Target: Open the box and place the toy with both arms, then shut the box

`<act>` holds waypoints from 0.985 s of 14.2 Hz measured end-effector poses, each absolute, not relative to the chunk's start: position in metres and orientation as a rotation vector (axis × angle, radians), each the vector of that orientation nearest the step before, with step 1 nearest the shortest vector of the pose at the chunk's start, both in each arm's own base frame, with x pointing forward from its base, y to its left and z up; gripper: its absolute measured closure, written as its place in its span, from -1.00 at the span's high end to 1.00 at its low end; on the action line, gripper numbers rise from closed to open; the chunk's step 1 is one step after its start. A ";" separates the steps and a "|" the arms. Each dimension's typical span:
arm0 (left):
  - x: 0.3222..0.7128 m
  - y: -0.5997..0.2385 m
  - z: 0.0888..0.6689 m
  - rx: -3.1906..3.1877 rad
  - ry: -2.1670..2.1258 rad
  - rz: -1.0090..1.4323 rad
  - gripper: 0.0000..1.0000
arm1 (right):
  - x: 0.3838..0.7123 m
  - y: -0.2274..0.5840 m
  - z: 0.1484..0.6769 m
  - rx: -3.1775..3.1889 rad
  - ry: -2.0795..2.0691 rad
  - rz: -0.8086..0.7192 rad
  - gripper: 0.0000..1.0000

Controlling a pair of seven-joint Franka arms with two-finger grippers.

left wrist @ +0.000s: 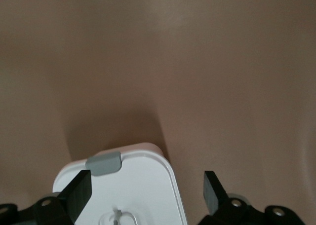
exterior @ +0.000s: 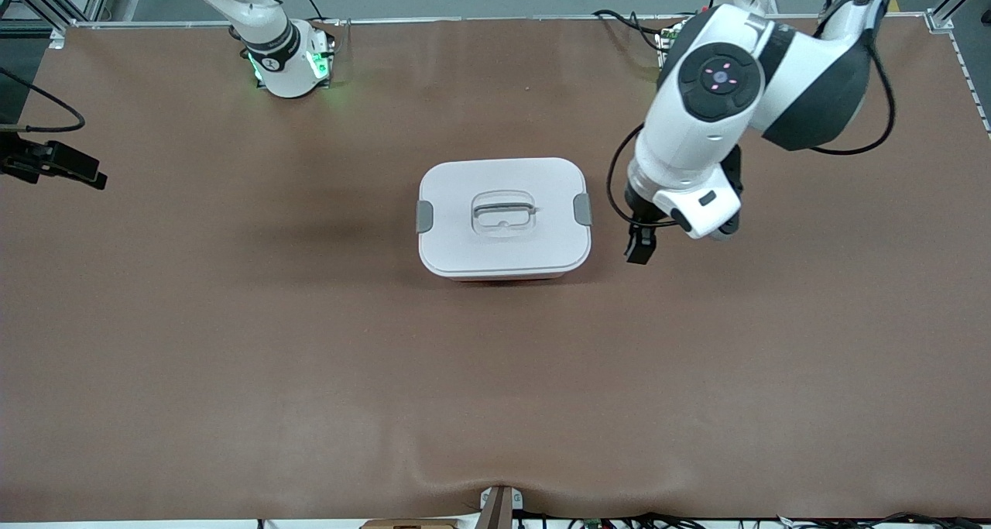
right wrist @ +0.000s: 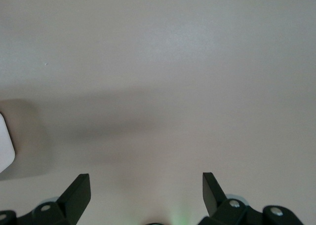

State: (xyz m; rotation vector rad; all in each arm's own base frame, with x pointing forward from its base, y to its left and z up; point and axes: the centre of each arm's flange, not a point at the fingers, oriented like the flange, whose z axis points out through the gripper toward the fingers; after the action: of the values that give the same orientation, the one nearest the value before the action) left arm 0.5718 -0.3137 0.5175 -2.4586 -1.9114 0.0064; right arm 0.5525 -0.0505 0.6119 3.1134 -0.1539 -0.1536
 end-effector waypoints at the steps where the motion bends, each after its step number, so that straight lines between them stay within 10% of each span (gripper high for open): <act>1: 0.576 -0.302 0.523 -2.488 -1.878 0.003 1.00 | 0.553 -0.050 0.612 3.113 -0.153 -0.154 1.00; 14: 0.609 -0.183 0.544 -2.738 -1.459 0.022 1.00 | 0.553 -0.050 0.612 3.113 -0.152 -0.153 1.00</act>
State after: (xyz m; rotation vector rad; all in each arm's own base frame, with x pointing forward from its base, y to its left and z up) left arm 0.6092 -0.1832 0.5438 -2.7381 -1.4593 0.0220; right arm 0.5526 -0.0500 0.6120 3.1134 -0.1524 -0.1533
